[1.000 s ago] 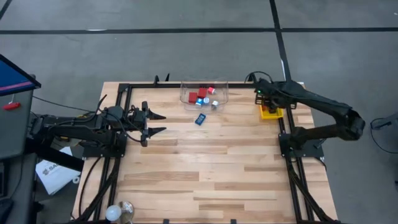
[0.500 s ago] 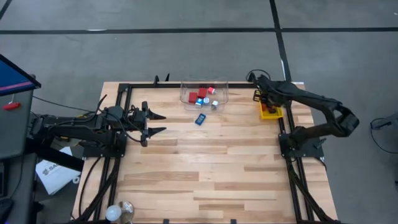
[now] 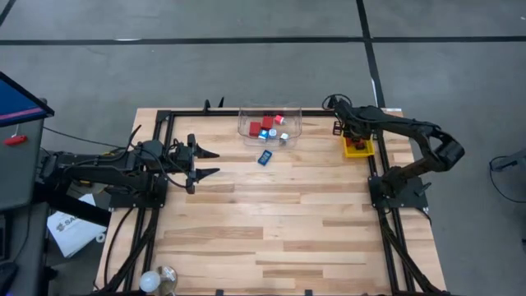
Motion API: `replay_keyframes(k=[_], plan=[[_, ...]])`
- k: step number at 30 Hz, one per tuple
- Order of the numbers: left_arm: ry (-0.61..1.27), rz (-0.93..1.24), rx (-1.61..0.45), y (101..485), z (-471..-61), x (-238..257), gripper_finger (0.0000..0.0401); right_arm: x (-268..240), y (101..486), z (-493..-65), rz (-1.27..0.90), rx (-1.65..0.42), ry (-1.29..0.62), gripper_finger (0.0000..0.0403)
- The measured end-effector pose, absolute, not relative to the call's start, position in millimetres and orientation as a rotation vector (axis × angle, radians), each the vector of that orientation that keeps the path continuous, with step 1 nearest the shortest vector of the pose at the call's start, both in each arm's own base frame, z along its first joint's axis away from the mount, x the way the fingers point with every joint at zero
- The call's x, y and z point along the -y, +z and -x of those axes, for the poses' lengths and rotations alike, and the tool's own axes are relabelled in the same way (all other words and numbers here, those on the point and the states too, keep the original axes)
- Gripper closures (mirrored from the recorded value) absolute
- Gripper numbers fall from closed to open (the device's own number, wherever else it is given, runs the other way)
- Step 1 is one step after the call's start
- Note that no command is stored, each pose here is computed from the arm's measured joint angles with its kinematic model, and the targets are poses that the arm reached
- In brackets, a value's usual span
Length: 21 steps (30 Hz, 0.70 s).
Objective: Pick & Place Office items
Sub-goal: Put the black digital clock into the yellow bin, then put the blue digital clock into the yellow bin
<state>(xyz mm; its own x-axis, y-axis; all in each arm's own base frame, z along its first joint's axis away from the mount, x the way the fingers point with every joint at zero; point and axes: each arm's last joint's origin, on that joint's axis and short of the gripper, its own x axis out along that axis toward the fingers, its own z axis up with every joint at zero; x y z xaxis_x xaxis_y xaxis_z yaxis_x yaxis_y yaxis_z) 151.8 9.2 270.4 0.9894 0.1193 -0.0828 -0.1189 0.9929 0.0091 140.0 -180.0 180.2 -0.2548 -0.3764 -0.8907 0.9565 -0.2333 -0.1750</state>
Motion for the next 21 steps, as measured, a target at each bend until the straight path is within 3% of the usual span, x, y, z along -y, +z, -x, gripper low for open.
replay_keyframes(k=[9,15,21], plan=[[0.119,-0.004,-0.083,270,-152,-9,0.0192,170,186,-137,-0.773,-1.015,-1.745,0.0152],[0.119,-0.004,-0.083,270,-152,-9,0.0192,154,199,-146,-0.783,-0.890,-1.719,0.0140],[0.119,-0.004,-0.083,270,-152,-9,0.0192,108,215,-185,-0.817,-0.615,-1.525,0.0139]])
